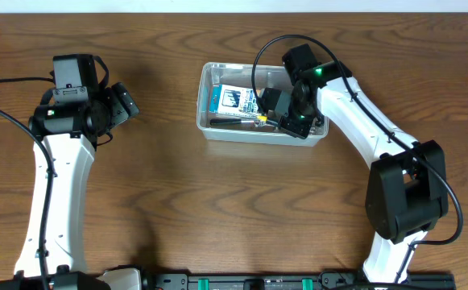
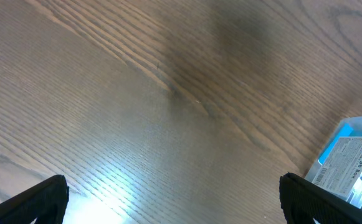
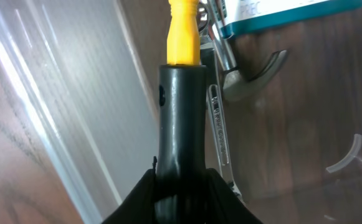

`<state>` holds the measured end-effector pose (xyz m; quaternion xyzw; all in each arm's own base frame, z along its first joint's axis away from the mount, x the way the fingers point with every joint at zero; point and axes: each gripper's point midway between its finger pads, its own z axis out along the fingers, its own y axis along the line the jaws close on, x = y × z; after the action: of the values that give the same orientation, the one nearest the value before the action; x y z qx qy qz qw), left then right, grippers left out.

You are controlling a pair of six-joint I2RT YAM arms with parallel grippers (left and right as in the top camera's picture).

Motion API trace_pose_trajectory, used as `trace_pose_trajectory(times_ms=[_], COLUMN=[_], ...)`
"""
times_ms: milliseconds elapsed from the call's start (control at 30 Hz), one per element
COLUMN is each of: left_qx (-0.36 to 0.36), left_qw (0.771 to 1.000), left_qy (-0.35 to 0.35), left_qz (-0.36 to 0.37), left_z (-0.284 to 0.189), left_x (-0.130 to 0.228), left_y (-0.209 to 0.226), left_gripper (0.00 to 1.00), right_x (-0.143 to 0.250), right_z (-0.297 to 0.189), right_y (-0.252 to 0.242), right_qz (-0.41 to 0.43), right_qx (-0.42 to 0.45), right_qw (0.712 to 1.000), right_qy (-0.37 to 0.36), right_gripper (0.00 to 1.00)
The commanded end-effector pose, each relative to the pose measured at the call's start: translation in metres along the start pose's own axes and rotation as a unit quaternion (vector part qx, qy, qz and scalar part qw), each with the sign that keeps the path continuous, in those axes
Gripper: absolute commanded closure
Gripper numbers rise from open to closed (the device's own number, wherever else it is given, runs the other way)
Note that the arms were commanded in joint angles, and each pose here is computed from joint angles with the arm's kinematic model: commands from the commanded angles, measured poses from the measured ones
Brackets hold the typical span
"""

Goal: Pack container
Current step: 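Carry the screwdriver over the container and lower it inside, then release the screwdriver and withdraw the right gripper rightward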

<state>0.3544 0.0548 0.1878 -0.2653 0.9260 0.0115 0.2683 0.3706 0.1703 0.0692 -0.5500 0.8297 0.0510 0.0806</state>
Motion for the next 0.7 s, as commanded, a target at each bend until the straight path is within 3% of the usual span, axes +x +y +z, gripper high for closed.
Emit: trace_pose_trajectory(times_ms=[0,133,267,467,667], left_qx=[-0.009,-0.009,-0.009,-0.009,-0.009], left_qw=[1.000,1.000,1.000,1.000,1.000], left_qy=[-0.001,-0.001,-0.001,-0.001,-0.001], left_qz=[0.007,0.007,0.007,0.007,0.007], left_z=[0.001,0.001,0.001,0.001,0.000], left_x=[0.000,0.000,0.000,0.000,0.000], left_y=[0.005,0.005,0.005,0.005,0.005], left_gripper=[0.02,0.02,0.02,0.02,0.02], right_x=[-0.004,-0.008,-0.015,-0.023,0.046], right_z=[-0.005,-0.006,-0.016,-0.102,-0.203], right_y=[-0.002,-0.007,-0.019,-0.057,-0.095], right_qz=[0.010,0.036,0.112,0.258,0.380], right_qx=[0.008,0.016,0.027,0.063,0.142], right_qw=[1.000,0.999,0.992,0.958,0.909], right_qy=[-0.011,-0.021,-0.042,-0.104,-0.098], right_gripper=[0.54,0.36,0.39,0.39,0.37])
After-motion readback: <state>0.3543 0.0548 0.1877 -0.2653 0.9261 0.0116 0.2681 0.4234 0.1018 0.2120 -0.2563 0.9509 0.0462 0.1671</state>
